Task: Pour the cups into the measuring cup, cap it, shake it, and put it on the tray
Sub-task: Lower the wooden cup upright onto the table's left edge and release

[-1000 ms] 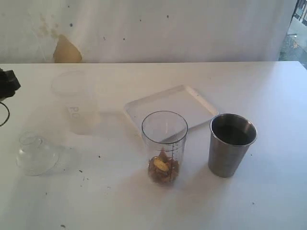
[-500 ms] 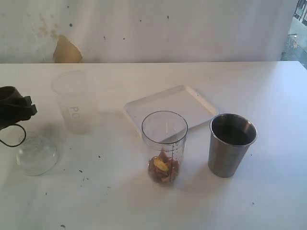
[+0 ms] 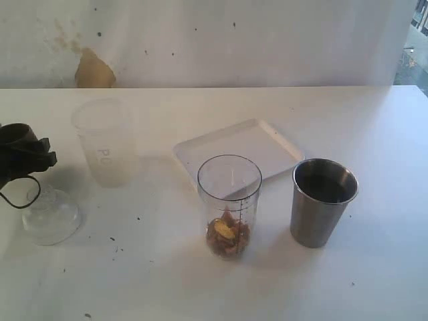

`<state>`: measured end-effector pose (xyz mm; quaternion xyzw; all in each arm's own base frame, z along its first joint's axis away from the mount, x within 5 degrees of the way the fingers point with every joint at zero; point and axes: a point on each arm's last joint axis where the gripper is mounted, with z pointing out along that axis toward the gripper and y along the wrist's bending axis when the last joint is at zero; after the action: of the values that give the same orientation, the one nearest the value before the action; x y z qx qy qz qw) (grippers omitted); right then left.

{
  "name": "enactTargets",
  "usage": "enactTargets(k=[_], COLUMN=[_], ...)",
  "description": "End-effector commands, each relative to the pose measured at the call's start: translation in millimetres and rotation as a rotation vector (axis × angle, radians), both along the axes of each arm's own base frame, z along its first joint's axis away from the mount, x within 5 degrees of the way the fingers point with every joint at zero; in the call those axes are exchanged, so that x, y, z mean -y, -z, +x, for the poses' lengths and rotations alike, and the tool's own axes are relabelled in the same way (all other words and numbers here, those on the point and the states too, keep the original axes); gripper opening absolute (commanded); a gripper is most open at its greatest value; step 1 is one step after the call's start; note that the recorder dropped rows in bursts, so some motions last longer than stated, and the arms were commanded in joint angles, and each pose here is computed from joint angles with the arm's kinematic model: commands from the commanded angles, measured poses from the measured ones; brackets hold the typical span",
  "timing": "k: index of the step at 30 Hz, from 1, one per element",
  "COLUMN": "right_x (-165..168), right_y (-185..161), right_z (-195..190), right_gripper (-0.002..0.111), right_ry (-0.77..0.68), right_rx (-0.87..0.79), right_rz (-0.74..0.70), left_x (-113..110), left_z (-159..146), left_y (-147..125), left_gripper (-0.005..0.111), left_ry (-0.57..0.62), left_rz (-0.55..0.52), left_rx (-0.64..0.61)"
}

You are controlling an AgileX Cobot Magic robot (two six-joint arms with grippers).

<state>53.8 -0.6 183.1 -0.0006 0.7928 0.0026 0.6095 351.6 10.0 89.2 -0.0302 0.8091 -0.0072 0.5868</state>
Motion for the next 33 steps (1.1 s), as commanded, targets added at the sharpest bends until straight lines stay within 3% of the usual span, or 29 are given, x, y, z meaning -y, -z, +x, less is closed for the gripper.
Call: enactTargets(k=[1,11,22,33], right_x=[0.1,0.1,0.1,0.1], right_y=[0.7,0.7,0.7,0.7], right_z=[-0.2,-0.2,-0.2,-0.2], right_gripper=[0.000,0.000,0.000,0.000], right_ry=[0.000,0.000,0.000,0.000], right_rx=[0.006,0.006,0.006,0.006], right_rz=[-0.001,-0.001,-0.001,-0.001], left_x=[-1.4,-1.4,-1.4,-1.0], left_z=[2.8,2.5,1.0,-16.7], left_y=[-5.0,-6.2,-53.7,-101.6], left_gripper=[0.103,0.105,0.105,0.105], left_ry=[0.000,0.000,0.000,-0.008], left_rz=[0.006,0.005,0.011,-0.012], left_rx=[0.044,0.031,0.109,0.000])
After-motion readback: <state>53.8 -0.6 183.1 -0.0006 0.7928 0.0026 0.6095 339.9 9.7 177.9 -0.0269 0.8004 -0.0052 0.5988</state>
